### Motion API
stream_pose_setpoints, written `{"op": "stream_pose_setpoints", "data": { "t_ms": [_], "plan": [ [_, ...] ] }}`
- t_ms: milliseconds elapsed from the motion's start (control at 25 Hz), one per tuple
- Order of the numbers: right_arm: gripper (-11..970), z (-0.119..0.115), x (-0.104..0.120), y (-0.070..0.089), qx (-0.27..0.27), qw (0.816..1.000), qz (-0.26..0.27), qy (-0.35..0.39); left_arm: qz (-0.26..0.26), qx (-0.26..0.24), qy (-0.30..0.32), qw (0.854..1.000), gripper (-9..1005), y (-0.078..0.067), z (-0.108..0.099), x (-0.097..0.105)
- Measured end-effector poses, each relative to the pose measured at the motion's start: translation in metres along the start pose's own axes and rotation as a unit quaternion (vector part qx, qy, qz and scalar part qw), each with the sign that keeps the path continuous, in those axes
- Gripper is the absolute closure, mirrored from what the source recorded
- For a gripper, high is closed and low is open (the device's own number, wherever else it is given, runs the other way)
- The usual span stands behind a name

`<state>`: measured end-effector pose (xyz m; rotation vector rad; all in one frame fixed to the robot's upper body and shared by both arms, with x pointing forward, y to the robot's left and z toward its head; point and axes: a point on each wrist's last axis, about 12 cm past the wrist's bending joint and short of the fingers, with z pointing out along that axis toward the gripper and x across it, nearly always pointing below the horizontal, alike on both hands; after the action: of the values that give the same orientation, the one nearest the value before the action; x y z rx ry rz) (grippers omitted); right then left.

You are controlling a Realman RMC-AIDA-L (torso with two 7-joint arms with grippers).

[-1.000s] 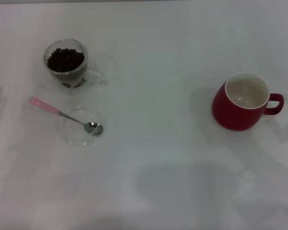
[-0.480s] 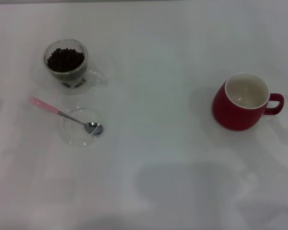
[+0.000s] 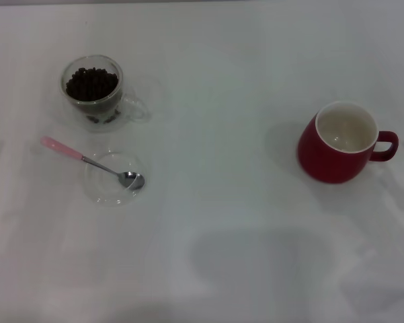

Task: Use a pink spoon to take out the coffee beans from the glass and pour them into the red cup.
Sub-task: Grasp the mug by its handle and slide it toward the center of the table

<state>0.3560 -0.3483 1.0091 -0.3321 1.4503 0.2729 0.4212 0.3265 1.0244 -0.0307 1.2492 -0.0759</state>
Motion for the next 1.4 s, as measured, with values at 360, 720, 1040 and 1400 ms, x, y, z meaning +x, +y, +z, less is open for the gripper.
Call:
{"op": "stream_pose_setpoints", "data": {
  "t_ms": [360,720,1040,1400],
  "plan": [
    [344,0.007,0.021,0.001,0.009,0.997,-0.008,0.078,0.0,0.005,0.001,1.0,161,-0.001,-0.001,0.0],
    [343,0.011,0.031,-0.003,0.018,0.993,-0.012,0.119,-0.002,0.006,-0.004,1.0,162,-0.001,-0.004,-0.002],
    [346,0.021,0.036,-0.006,0.02,0.99,-0.017,0.136,-0.003,0.007,-0.007,1.0,162,-0.001,-0.004,-0.002],
    [350,0.031,0.039,-0.009,0.02,0.989,-0.021,0.146,-0.002,0.008,-0.012,1.0,161,-0.002,-0.004,-0.003]
  ]
}}
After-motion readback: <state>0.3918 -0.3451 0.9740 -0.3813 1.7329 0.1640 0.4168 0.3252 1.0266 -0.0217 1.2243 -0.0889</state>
